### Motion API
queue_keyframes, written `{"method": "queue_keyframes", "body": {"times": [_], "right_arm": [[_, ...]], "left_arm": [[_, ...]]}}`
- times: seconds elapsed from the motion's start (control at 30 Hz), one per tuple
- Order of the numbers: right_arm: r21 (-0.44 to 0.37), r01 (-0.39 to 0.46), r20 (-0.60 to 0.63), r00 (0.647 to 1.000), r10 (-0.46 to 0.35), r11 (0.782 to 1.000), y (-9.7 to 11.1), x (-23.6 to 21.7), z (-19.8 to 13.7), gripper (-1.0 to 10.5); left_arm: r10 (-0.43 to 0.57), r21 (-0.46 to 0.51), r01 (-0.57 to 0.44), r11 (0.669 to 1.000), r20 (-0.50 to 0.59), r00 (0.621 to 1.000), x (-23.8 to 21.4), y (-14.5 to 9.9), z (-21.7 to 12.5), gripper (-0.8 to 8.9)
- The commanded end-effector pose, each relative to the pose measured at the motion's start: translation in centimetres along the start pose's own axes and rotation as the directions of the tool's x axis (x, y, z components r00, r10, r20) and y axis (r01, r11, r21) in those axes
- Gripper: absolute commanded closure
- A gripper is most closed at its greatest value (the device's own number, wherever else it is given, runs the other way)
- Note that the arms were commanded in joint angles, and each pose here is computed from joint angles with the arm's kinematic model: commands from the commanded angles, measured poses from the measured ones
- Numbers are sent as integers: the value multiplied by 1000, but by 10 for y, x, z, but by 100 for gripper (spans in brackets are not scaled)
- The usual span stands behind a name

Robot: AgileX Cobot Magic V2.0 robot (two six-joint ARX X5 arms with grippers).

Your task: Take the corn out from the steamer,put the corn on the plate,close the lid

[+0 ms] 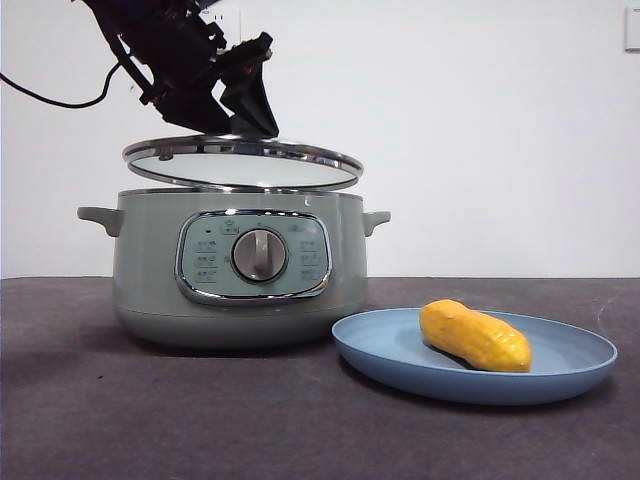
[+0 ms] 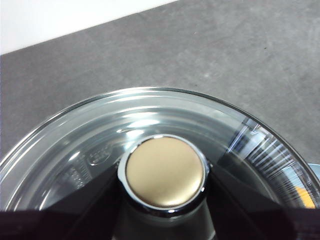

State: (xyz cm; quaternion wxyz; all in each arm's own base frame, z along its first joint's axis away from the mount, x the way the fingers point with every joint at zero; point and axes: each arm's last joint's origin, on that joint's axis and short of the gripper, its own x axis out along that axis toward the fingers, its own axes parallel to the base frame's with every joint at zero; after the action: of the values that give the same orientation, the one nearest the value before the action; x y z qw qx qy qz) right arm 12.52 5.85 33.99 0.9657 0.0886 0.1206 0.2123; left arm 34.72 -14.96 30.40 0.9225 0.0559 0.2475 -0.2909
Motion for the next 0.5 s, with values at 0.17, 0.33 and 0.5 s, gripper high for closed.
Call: {"method": "queue_keyframes", "body": {"times": [0.17, 0.33, 0.5], "right_arm": [[-13, 3, 3, 1000, -3, 1000, 0, 0, -1, 348], [-13, 2, 4, 1000, -2, 1000, 0, 0, -1, 348], [-15, 2, 4, 1000, -2, 1000, 0, 0, -1, 348]], "left_arm": [[-8, 13, 7, 1000, 29, 1000, 0, 0, 5, 821], [-4, 1, 4, 1000, -31, 999, 9, 1, -4, 821], [7, 1, -7, 1000, -52, 999, 10, 0, -6, 821]]}}
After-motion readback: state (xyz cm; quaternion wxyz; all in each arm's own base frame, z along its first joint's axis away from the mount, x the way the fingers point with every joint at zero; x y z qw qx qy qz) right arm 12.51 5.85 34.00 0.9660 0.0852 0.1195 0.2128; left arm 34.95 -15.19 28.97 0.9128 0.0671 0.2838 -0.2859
